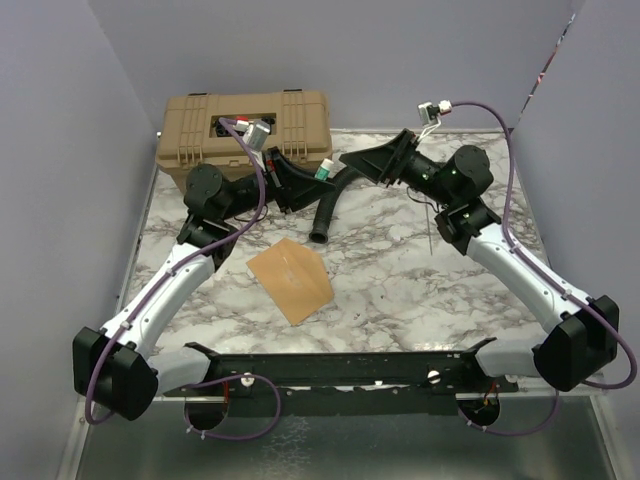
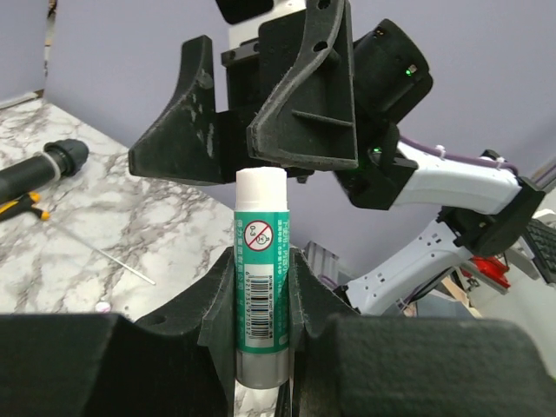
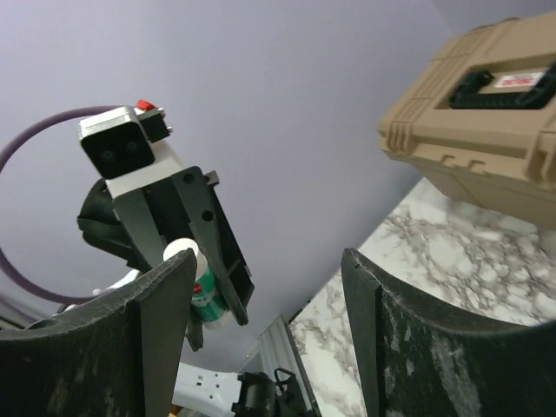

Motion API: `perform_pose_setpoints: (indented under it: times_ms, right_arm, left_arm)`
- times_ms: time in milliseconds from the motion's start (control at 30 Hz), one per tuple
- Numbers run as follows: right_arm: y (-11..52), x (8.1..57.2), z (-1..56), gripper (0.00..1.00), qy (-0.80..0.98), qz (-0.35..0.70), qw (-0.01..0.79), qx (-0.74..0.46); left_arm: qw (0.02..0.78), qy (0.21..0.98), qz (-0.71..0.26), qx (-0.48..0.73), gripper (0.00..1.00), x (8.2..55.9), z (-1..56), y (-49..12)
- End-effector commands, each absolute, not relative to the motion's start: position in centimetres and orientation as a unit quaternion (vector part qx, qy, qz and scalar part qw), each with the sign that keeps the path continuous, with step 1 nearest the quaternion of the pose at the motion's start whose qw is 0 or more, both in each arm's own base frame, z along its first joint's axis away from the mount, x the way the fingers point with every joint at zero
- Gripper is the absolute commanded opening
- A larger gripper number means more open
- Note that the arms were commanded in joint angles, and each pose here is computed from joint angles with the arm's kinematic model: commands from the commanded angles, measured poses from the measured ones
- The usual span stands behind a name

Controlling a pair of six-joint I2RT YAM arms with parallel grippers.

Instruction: Place the letter into the envelope and seal it

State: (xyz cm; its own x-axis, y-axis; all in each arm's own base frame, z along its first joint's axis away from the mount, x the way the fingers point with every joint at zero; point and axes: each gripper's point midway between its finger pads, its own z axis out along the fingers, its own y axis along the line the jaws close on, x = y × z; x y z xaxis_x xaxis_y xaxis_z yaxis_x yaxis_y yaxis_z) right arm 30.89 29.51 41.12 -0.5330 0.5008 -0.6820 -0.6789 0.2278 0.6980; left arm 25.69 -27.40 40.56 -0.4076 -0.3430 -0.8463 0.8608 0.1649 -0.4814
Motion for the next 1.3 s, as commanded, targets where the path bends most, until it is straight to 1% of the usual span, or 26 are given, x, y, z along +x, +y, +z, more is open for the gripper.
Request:
perform_pose_setpoints:
  times_ms: [0, 167, 400, 533, 600, 667, 700, 733, 800, 833, 900, 967, 1033, 1100, 1167, 1267]
  right_arm:
    - [30.5, 27.9, 44.8, 0.72, 0.564, 0.676, 0.454, -0.136]
    - [31.6, 26.5, 45.1, 0.71, 0.552, 0.690, 0.433, -0.179]
    - [32.4, 25.5, 45.1, 0.60, 0.546, 0.694, 0.421, -0.206]
    - [32.7, 25.6, 44.7, 0.47, 0.555, 0.690, 0.413, -0.212]
    - [32.8, 25.8, 44.4, 0.36, 0.562, 0.687, 0.410, -0.210]
    - [32.8, 26.0, 44.3, 0.22, 0.569, 0.682, 0.410, -0.208]
    - [32.9, 26.1, 44.2, 0.16, 0.575, 0.679, 0.407, -0.206]
    - [33.0, 26.2, 43.6, 0.08, 0.588, 0.673, 0.398, -0.207]
    - [33.0, 26.7, 42.6, 0.03, 0.612, 0.650, 0.398, -0.212]
    - [32.9, 26.8, 42.0, 0.01, 0.622, 0.637, 0.400, -0.217]
    - [32.8, 26.6, 40.8, 0.00, 0.636, 0.620, 0.394, -0.236]
    - [32.7, 26.2, 39.8, 0.00, 0.643, 0.612, 0.381, -0.261]
    - [32.6, 25.7, 39.0, 0.00, 0.647, 0.605, 0.370, -0.280]
    - [32.6, 25.2, 38.4, 0.00, 0.647, 0.604, 0.357, -0.299]
    - [32.6, 24.9, 38.4, 0.00, 0.643, 0.604, 0.353, -0.310]
    - [32.6, 24.5, 38.3, 0.00, 0.640, 0.611, 0.341, -0.318]
  left_arm:
    - [0.502, 0.547, -0.628, 0.235, 0.00, 24.4, 43.1, -27.9]
    - [0.496, 0.543, -0.638, 0.228, 0.00, 24.2, 43.2, -28.7]
    - [0.490, 0.547, -0.641, 0.224, 0.00, 24.3, 43.0, -28.9]
    - [0.485, 0.550, -0.643, 0.219, 0.00, 24.4, 42.8, -28.9]
    - [0.483, 0.551, -0.645, 0.218, 0.00, 24.4, 42.7, -29.0]
    - [0.478, 0.552, -0.647, 0.220, 0.00, 24.2, 42.7, -29.0]
    - [0.471, 0.555, -0.648, 0.223, 0.05, 24.1, 42.5, -29.0]
    - [0.462, 0.561, -0.649, 0.227, 0.16, 23.9, 42.2, -29.0]
    - [0.443, 0.579, -0.641, 0.241, 0.34, 23.8, 41.3, -29.0]
    - [0.438, 0.590, -0.632, 0.244, 0.41, 23.9, 40.9, -28.8]
    - [0.429, 0.611, -0.614, 0.257, 0.56, 24.0, 40.0, -28.4]
    - [0.420, 0.630, -0.595, 0.271, 0.66, 24.0, 39.0, -28.0]
    - [0.411, 0.636, -0.587, 0.287, 0.71, 23.8, 38.6, -27.7]
    - [0.398, 0.634, -0.592, 0.299, 0.72, 23.3, 38.5, -27.5]
    - [0.388, 0.635, -0.596, 0.302, 0.70, 23.2, 38.1, -27.4]
    - [0.376, 0.645, -0.598, 0.291, 0.64, 23.5, 37.2, -27.6]
